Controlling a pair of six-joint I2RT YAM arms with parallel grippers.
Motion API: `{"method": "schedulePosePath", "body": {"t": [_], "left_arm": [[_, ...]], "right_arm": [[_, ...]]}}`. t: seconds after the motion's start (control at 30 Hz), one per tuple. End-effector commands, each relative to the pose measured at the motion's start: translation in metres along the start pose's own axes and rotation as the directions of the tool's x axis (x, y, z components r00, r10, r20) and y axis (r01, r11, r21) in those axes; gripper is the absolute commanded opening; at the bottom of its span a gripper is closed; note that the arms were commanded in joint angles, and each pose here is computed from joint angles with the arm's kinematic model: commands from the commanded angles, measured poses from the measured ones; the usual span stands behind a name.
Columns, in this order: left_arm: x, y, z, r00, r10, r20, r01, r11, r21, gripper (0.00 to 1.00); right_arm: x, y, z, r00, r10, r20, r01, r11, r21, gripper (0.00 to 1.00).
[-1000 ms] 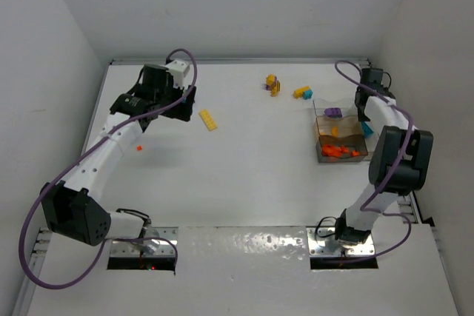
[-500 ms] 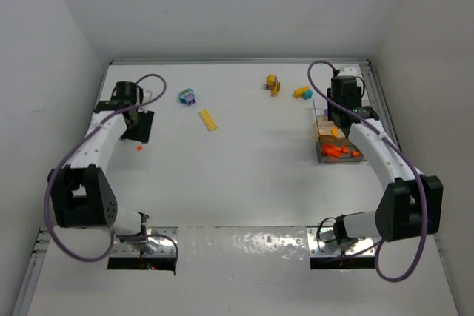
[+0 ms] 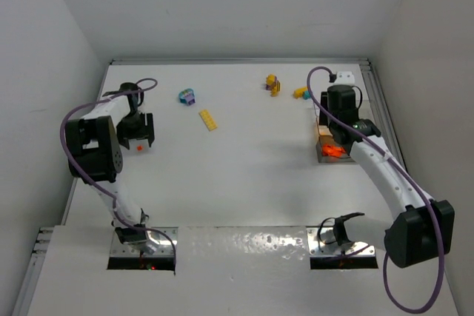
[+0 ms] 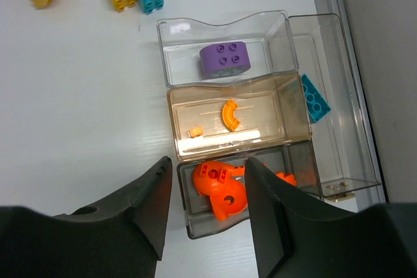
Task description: Sort the legos into containers by color
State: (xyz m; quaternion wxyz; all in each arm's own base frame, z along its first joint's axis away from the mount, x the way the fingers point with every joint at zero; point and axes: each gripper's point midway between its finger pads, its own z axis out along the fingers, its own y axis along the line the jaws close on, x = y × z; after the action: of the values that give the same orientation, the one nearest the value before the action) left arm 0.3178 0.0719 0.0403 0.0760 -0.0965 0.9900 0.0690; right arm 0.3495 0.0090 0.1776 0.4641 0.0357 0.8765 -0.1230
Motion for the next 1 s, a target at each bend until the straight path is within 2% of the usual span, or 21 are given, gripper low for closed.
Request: {"method": "schedulePosePath", "body": {"t": [0.0,0.13,0.23,0.33,0.73,0.97], "left_arm": [[-0.016,0.002,0.002,0.991,-0.126,0.04,0.127,0.991,-0.039,0.69],[-0.009,-0.002,0.01,0.986,-0.165,0.029,0.166,0.986,-0.031,0.59],[-0.006,0.0,0.016,0.982,-0.185,0.031,0.186,0.982,-0.039,0.45],[-0.008,0.0,0.02,0.979,-0.202,0.036,0.203,0.978,-0.041,0.39],[-0.007,0.01,0.032,0.973,-0.228,0.028,0.23,0.968,-0.097,0.36],[-0.005,0.013,0.041,0.969,-0.246,0.017,0.247,0.965,-0.092,0.26]], "right_arm": [[-0.016,-0.002,-0.01,0.996,0.057,0.066,-0.057,0.998,-0.002,0.47],[-0.021,-0.003,-0.017,0.996,0.06,0.073,-0.061,0.998,0.006,0.46],[-0.022,-0.004,-0.02,0.996,0.057,0.074,-0.059,0.998,0.017,0.46],[-0.024,-0.006,-0.023,0.996,0.047,0.075,-0.049,0.998,0.026,0.46],[-0.029,-0.011,-0.027,0.995,0.012,0.095,-0.015,0.999,0.031,0.46],[-0.031,-0.013,-0.03,0.994,0.011,0.108,-0.015,0.999,0.038,0.46]]}}
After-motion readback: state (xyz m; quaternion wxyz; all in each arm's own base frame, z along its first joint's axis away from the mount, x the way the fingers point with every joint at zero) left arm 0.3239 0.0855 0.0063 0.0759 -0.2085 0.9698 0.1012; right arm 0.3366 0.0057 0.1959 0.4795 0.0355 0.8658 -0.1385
